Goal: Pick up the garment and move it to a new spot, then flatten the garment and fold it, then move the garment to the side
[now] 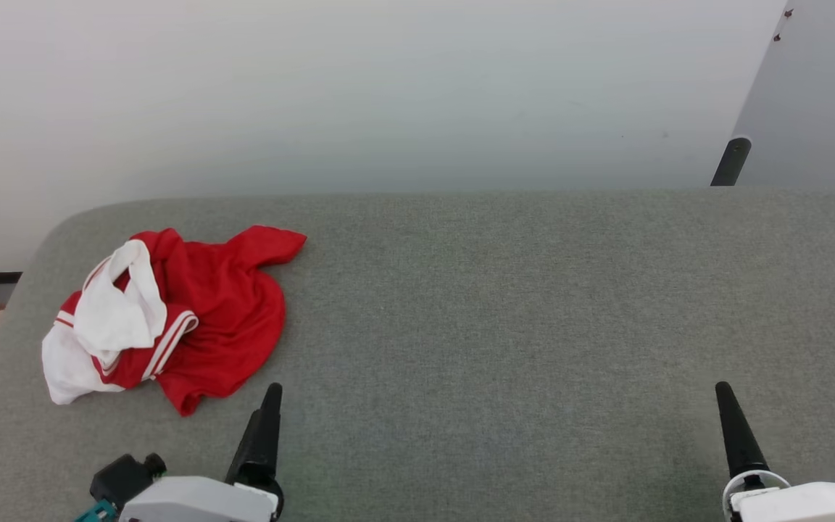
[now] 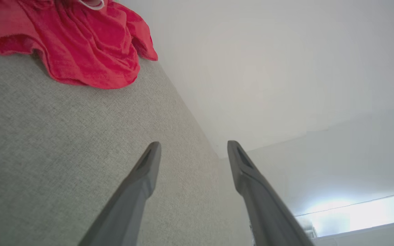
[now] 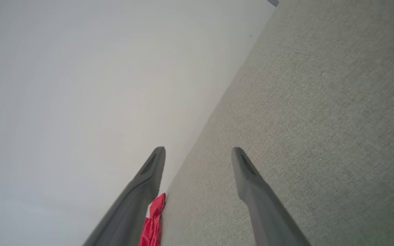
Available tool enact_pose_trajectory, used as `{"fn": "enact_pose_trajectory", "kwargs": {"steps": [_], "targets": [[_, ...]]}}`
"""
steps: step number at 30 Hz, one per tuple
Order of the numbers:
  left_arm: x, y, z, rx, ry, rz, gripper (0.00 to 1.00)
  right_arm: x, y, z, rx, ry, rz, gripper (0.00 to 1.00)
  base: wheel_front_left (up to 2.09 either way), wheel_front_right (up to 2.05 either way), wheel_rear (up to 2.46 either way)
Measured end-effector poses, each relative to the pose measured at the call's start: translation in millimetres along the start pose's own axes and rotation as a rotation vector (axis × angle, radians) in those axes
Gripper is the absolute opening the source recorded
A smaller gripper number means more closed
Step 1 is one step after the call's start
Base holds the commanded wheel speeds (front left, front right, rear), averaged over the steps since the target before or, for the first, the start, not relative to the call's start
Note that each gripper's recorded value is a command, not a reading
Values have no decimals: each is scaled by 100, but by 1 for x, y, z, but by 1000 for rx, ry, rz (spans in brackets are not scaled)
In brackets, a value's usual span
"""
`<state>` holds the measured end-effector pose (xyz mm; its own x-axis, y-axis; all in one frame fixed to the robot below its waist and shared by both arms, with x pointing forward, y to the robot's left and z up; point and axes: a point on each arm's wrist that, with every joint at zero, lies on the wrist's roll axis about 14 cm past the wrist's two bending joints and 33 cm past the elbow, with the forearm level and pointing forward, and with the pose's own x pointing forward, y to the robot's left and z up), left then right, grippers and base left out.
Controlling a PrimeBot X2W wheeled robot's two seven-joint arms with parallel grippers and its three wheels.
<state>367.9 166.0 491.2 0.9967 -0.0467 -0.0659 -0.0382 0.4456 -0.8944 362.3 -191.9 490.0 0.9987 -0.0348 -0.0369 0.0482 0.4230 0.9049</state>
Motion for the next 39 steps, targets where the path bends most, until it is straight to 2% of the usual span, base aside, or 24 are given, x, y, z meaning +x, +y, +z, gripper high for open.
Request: {"fn": "enact_pose_trajectory", "kwargs": {"steps": [9,18,39], "targets": [[-1,-9,1,271,-2,-30,100,-3,5,-4,-219,14,31,100,0,0,0],[-1,-24,6,478,-43,-83,100,-4,12,-4,-368,2,62,100,0,0,0],[-11,-46,18,723,-146,-164,100,-9,25,-4,-572,-27,120,100,0,0,0]]}}
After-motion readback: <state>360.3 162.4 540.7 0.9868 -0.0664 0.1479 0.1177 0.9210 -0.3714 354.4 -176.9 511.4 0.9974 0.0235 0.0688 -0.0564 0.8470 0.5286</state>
